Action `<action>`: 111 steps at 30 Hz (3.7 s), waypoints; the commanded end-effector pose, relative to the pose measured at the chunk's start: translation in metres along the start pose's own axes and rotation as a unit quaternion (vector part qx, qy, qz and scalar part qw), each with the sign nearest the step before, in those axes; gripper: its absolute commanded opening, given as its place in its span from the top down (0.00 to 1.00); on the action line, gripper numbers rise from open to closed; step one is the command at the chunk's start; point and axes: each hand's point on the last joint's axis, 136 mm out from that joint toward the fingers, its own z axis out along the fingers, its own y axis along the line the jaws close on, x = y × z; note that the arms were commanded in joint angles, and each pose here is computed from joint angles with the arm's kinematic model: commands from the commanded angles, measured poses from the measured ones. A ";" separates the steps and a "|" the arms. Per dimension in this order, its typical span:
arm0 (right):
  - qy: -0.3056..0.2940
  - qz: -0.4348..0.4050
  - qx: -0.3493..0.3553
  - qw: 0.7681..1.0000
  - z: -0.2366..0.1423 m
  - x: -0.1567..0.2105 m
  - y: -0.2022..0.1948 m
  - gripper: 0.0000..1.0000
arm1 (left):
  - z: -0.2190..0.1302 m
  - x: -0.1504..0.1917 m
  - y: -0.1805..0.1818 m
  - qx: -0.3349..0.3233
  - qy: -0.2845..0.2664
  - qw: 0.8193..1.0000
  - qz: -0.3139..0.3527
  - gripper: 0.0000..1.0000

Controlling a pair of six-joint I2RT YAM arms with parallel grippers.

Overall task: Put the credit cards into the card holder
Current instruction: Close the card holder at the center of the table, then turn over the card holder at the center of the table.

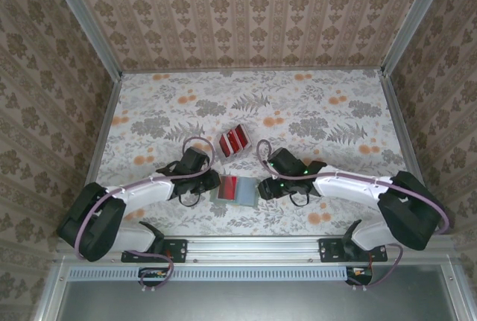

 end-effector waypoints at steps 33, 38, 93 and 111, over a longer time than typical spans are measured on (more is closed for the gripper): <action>-0.071 -0.077 -0.068 0.992 -0.041 -0.056 0.055 0.91 | 0.009 0.013 0.017 -0.041 0.036 0.998 0.003 0.77; -0.097 -0.076 -0.124 0.985 -0.042 -0.085 0.089 0.91 | 0.007 0.012 0.017 -0.038 0.030 0.999 0.000 0.77; 0.017 0.058 -0.069 0.996 0.048 -0.069 0.054 0.50 | -0.049 -0.016 -0.060 0.000 0.020 0.997 0.081 0.75; 0.073 0.081 -0.141 0.984 0.095 -0.051 0.099 0.45 | -0.012 0.047 0.063 -0.130 0.077 0.989 -0.002 1.00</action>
